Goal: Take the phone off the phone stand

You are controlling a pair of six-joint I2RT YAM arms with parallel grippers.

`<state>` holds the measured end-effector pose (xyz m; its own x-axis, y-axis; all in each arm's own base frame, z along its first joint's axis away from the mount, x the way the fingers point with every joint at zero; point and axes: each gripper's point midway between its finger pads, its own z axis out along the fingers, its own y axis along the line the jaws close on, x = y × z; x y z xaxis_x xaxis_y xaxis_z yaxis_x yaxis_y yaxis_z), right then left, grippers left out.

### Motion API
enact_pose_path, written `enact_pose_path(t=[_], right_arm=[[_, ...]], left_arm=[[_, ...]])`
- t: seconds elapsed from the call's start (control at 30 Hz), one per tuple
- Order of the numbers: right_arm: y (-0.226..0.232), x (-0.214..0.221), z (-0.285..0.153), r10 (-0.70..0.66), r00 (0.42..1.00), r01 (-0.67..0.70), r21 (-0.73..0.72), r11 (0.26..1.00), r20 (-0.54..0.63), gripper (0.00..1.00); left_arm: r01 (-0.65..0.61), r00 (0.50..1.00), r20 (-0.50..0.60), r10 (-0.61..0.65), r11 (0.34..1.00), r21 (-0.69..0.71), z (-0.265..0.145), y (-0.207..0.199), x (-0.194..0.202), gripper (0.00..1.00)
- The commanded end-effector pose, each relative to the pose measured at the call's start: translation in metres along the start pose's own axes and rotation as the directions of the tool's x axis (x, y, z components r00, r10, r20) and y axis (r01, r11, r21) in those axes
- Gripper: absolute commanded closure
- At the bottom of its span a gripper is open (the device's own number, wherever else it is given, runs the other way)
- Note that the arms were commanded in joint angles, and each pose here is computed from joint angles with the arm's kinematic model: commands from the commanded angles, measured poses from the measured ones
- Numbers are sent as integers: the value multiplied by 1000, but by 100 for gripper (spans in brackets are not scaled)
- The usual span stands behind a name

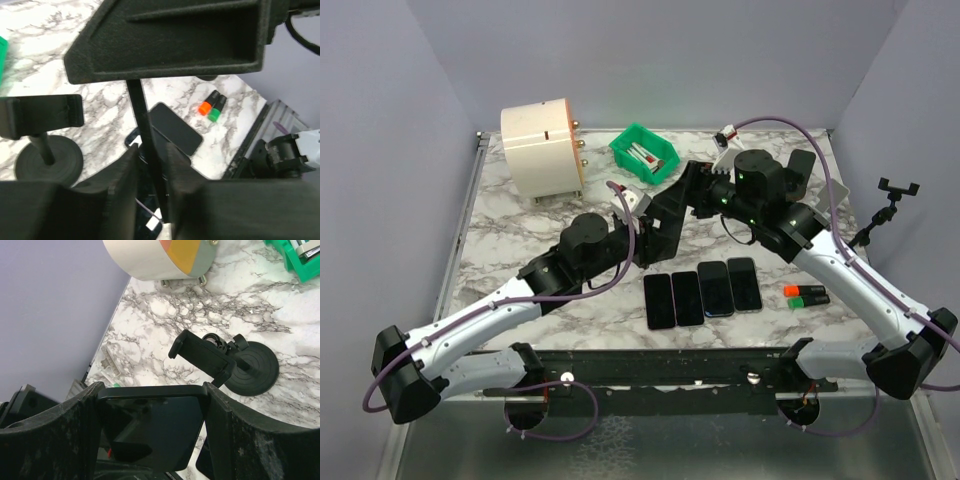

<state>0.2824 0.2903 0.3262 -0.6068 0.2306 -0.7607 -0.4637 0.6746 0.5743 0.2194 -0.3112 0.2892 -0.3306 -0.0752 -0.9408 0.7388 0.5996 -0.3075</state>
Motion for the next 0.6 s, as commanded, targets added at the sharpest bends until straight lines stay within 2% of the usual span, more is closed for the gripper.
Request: enact_pose_path(t=[0.0,0.07,0.1,0.13,0.27,0.37,0.4,0.43,0.47,0.57], right_arm=[[13,-13,-1,11,999,-11,-27,1000,35,100],[13,-11,-1,10,1000,-10,-29,1000,29,100],[14,-11,-1,5,1000,-4,-37,999,25,99],[16,-10,-2,-4,1000,5,-51,999,20,94],[29,-7,-7,-28,1000,29,-124,992,7,50],[35,-7,-12,-26,1000,27,-156,987,11,30],[37,-8,-14,-22,1000,24,-164,986,11,17],[39,-8,-16,-17,1000,19,-172,985,11,9],[41,-9,-18,-11,1000,13,-179,984,10,2],[50,-11,-26,6,1000,-5,-208,978,3,1]], left_arm=[[-2,1000,30,3,1000,-24,1,0,-13,85],[-2,999,37,3,1000,-30,1,1,-14,96],[-1,999,40,3,999,-35,0,2,-14,100],[-1,999,46,3,999,-37,0,2,-15,100],[0,998,65,2,999,-42,-3,3,-18,100],[4,997,83,0,999,-44,-7,4,-20,100],[5,996,86,-1,999,-45,-9,4,-20,100],[6,996,91,-2,999,-45,-10,4,-22,100],[6,995,96,-2,999,-46,-13,4,-22,100],[10,994,113,-4,998,-54,-22,5,-25,100]])
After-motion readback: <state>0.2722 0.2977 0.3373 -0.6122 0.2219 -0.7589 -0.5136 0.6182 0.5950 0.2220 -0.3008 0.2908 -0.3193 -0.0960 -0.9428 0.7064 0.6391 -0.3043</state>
